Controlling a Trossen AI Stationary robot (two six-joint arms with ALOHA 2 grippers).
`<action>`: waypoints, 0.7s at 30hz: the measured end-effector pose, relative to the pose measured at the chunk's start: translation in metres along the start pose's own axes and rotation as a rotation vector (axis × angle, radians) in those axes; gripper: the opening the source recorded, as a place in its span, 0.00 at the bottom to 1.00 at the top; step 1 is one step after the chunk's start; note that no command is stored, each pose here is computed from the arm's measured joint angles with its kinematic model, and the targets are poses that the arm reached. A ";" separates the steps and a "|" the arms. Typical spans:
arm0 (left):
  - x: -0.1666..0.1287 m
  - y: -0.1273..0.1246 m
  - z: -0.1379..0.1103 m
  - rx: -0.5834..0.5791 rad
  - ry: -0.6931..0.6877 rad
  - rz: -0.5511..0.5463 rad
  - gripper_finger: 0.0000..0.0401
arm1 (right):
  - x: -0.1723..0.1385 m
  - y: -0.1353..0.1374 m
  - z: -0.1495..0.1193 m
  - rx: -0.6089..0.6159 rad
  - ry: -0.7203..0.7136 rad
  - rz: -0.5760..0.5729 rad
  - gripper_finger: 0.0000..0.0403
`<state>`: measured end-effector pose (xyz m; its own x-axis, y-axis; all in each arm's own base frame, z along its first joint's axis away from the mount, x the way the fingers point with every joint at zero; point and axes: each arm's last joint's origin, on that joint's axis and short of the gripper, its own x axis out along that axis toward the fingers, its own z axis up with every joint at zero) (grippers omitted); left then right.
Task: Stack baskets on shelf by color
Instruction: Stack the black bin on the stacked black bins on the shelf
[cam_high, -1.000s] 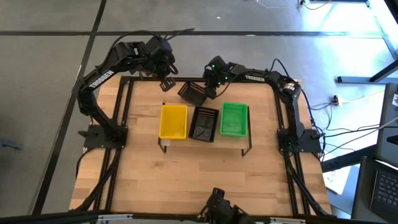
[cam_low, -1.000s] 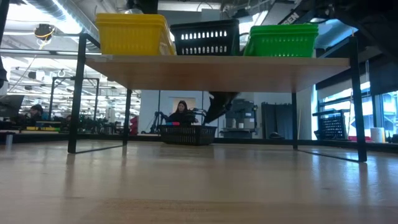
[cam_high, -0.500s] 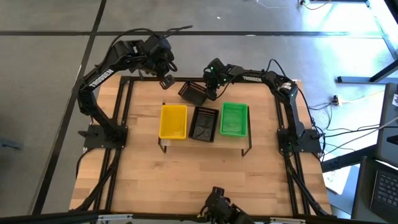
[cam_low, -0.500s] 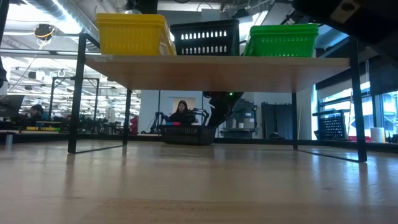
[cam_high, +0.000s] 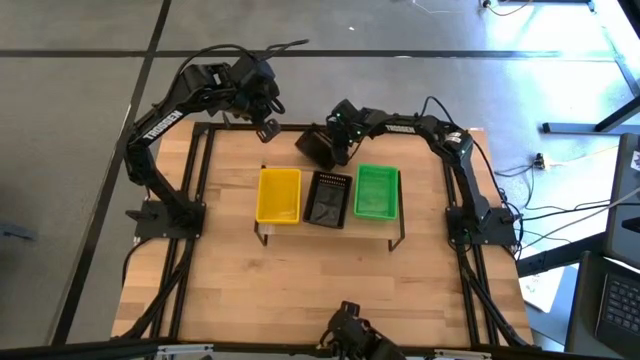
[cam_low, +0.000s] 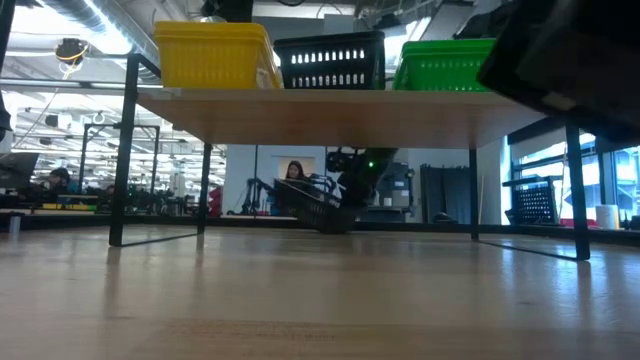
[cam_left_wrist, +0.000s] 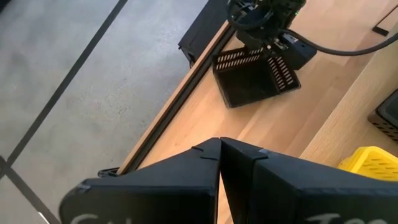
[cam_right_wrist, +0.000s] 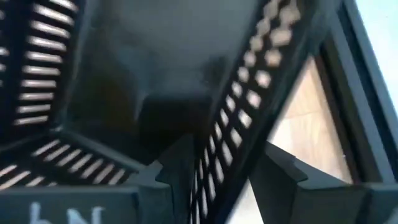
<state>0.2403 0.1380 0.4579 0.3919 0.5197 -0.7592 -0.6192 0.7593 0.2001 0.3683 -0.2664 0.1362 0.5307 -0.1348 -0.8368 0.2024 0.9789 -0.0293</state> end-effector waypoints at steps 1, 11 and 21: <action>0.000 0.000 0.000 0.000 0.000 0.000 0.00 | 0.000 0.000 0.000 0.000 0.003 0.001 0.33; 0.000 0.000 -0.001 0.003 0.010 -0.001 0.00 | -0.006 0.000 0.003 0.054 -0.014 0.000 0.03; 0.000 0.000 -0.001 0.004 0.011 -0.004 0.00 | -0.081 0.008 0.029 0.010 -0.108 -0.046 0.00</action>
<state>0.2397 0.1375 0.4573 0.3874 0.5123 -0.7665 -0.6151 0.7629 0.1990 0.3513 -0.2518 0.2195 0.6061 -0.1963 -0.7708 0.2370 0.9696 -0.0606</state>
